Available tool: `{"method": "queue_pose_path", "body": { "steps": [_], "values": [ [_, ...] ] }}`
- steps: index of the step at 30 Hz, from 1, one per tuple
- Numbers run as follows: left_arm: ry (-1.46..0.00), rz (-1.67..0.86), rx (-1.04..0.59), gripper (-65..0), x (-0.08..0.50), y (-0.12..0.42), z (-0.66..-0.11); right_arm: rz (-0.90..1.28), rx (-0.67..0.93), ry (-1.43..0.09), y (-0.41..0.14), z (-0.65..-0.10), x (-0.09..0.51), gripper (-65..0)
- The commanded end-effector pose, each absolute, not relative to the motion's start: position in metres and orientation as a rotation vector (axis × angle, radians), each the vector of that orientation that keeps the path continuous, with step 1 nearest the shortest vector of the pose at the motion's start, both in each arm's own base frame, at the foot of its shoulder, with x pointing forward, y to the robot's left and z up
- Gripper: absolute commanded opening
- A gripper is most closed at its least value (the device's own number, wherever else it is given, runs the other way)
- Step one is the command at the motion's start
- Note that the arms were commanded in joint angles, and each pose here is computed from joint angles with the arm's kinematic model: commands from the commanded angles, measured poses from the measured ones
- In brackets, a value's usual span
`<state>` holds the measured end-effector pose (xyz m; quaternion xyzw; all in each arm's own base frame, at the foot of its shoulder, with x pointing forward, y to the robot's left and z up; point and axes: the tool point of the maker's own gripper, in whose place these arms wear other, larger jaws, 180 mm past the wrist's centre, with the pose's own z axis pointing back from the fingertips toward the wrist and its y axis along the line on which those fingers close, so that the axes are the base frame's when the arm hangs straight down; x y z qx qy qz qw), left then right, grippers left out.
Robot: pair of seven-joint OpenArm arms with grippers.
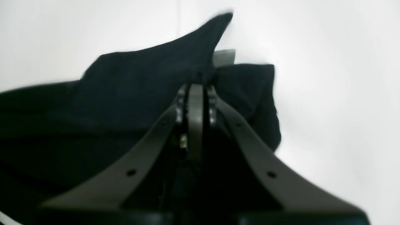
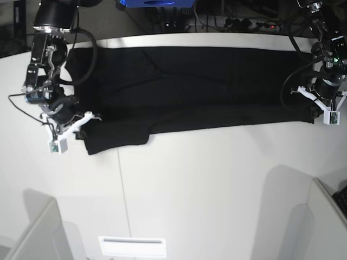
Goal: Fold the T-shirt properly
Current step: 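Lift the hem and fold it over toward the collar with both grippers, then lay the folded edge down and open both grippers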
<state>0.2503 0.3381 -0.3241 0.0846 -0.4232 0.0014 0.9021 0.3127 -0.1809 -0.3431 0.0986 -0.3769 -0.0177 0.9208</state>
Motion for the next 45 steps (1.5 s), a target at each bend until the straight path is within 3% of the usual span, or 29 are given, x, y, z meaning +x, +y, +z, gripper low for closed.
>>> {"method": "queue_pose_path", "body": {
  "steps": [1,23,34,45],
  "values": [
    [-0.926,-0.014,0.195,-65.0,0.257,0.343,-0.307,-0.036,0.192,-0.834,-0.187,-0.326,0.319,-65.0],
    [-0.918,-0.041,0.197,-65.0,0.249,0.336,-0.306,-0.077,0.159,-0.717,-0.198,-0.333,0.266,-65.0],
    [-0.915,-0.04,0.197,-65.0,0.248,0.336,-0.306,-0.214,0.365,-0.702,-0.204,-0.32,0.249,-65.0],
    [-0.869,-0.048,0.195,-65.0,0.233,0.334,-0.317,-0.26,0.394,-0.63,-0.21,-0.332,0.22,-65.0]
  ]
}}
